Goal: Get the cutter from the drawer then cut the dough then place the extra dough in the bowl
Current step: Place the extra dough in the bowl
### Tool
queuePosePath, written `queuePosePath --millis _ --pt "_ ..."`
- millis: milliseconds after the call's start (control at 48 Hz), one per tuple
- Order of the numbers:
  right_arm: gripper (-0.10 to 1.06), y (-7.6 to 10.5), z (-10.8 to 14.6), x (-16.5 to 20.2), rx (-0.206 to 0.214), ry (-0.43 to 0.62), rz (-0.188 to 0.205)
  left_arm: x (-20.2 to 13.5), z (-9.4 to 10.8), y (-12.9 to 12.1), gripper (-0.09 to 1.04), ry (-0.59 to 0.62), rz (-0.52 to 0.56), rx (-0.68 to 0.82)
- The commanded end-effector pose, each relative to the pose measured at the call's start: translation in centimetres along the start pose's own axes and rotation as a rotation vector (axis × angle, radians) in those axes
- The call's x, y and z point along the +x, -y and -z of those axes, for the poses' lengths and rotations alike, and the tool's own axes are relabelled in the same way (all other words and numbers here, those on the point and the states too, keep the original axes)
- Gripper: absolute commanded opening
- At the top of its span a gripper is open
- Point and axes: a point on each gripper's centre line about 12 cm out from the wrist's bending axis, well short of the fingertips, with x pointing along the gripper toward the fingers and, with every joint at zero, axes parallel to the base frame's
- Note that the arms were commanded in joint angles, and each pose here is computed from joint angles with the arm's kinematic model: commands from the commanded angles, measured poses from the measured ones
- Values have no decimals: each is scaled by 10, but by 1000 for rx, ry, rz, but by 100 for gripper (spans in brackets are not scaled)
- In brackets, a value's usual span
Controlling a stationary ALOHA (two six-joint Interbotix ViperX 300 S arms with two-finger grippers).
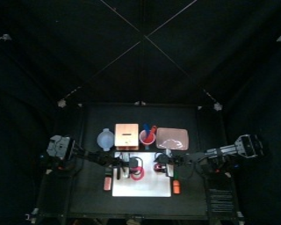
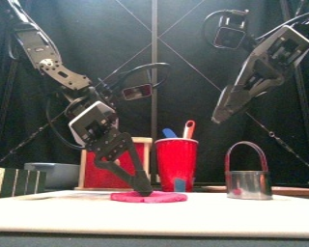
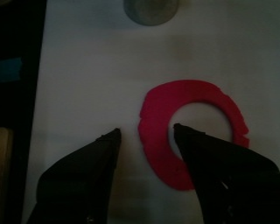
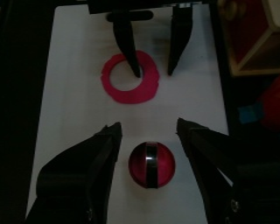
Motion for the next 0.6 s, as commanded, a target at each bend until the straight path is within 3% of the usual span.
queuePosePath --millis 21,375,500,604 --pt "88 0 -7 -6 7 35 -3 2 -3 4 77 -17 20 1" --pt "88 1 -7 -5 14 35 -2 1 3 18 46 -66 68 71" --pt "88 0 -9 -5 23 38 -3 0 -1 19 43 -49 69 71" --pt "88 1 -9 -5 30 39 -2 -8 -18 19 43 10 65 69"
